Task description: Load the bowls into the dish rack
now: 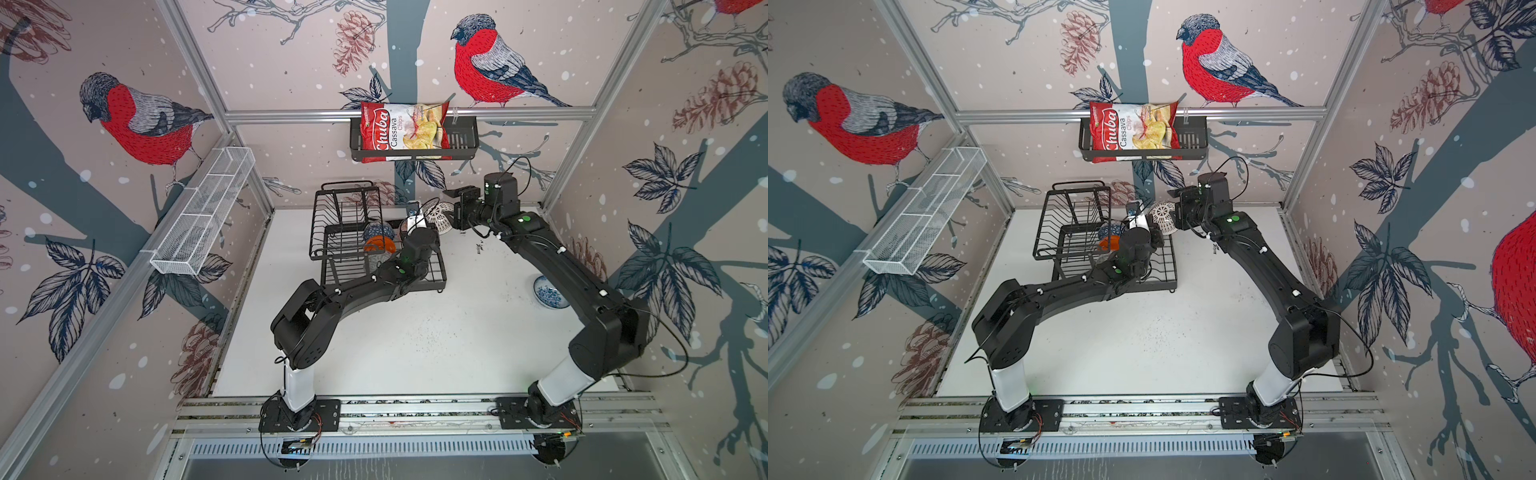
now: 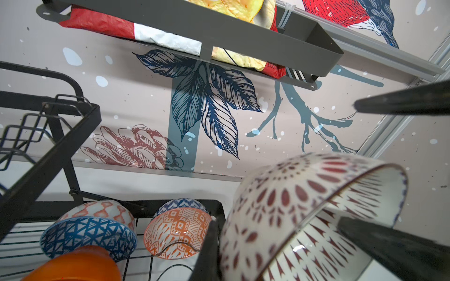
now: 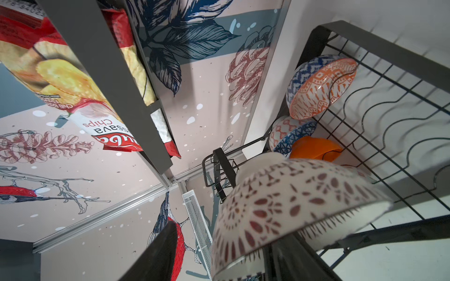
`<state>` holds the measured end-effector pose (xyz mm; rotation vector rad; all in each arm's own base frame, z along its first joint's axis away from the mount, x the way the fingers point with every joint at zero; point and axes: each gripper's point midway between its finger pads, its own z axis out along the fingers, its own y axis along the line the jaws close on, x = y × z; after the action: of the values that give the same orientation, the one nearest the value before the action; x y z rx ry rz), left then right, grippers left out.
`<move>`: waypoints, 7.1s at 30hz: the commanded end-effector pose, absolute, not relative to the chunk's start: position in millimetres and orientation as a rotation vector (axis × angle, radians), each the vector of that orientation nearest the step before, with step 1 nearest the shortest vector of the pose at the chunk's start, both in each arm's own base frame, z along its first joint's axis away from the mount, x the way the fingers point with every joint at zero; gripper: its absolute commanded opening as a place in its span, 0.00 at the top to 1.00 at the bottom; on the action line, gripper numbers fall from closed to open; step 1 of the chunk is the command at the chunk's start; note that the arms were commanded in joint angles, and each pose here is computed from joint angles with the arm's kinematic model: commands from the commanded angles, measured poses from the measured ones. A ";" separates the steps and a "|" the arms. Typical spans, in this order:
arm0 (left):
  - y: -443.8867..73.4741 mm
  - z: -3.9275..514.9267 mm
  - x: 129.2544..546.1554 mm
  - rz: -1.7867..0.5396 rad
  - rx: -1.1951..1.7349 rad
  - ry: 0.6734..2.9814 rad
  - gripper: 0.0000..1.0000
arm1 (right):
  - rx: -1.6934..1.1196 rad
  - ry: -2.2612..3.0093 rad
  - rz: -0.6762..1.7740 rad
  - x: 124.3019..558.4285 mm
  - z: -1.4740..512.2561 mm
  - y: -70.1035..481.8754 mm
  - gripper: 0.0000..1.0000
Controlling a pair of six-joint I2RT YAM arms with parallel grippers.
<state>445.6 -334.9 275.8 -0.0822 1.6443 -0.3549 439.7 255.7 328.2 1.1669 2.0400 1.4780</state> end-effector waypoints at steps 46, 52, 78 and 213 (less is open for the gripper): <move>-326.5 295.6 424.4 -0.508 -0.145 1.717 0.55 | 0.898 2.004 1.535 448.8 357.9 269.4 1.00; -319.9 293.9 415.2 -0.503 -0.136 1.773 0.27 | 0.842 1.977 1.514 444.1 358.9 261.7 1.00; -293.0 324.4 403.4 -0.673 0.015 2.148 0.02 | 0.486 1.780 1.386 422.8 333.0 232.5 1.00; -229.7 299.1 382.2 -0.775 0.068 2.190 0.03 | 0.956 2.124 1.352 456.0 100.7 337.0 0.83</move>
<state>384.7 -231.0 295.7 0.0640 2.1930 -0.7693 465.8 340.2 121.7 0.8941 2.0362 1.4119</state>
